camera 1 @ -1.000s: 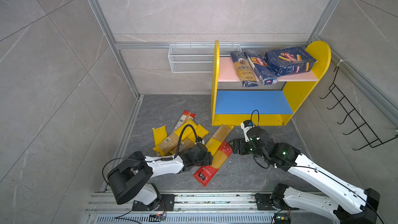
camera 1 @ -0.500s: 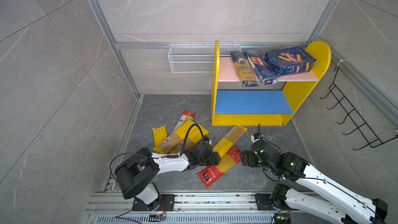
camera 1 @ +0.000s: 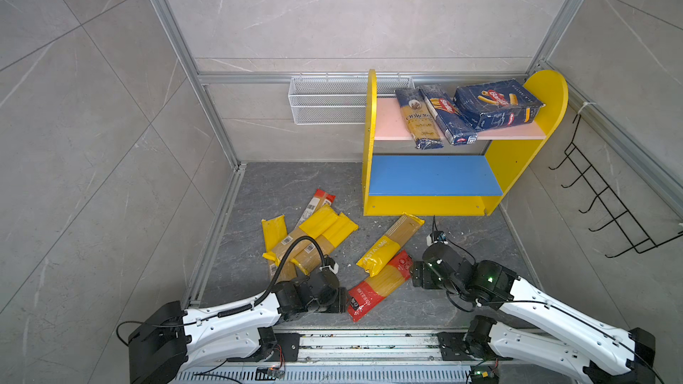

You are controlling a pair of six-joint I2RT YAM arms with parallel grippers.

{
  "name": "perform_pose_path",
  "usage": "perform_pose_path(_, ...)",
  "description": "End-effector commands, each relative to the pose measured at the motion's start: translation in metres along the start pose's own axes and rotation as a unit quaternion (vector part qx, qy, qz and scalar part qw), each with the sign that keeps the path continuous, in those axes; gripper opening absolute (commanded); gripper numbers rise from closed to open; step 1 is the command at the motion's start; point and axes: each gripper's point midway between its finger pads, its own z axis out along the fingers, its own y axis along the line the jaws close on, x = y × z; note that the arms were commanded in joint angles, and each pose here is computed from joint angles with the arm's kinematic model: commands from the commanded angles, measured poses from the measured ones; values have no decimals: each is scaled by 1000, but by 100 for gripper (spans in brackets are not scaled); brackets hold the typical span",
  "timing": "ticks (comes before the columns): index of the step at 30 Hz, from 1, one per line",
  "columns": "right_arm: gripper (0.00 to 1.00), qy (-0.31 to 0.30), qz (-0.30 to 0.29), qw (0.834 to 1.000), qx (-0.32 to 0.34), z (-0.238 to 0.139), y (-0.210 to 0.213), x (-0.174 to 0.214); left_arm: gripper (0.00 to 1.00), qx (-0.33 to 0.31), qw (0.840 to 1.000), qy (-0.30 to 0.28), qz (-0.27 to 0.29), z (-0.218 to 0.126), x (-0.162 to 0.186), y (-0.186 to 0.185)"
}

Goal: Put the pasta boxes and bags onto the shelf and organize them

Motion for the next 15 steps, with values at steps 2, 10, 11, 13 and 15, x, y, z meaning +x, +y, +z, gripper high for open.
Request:
perform_pose_path(2, 87, -22, 6, 1000, -5, -10, 5, -14, 53, -15, 1000, 13, 3, 9, 13, 2)
perform_pose_path(10, 87, -27, 15, 1000, 2, -17, -4, -12, 46, 14, 999, 20, 42, 28, 8, -35)
perform_pose_path(11, 87, -29, 17, 999, 3, -18, -6, -12, 46, 21, 998, 22, 48, 31, 6, -43)
perform_pose_path(13, 87, -30, 18, 999, 10, -20, -10, -10, 46, 35, 997, 25, 60, 38, 1, -59)
perform_pose_path(15, 87, -30, 21, 999, 16, -23, -16, -9, 45, 45, 996, 32, 75, 47, -3, -75)
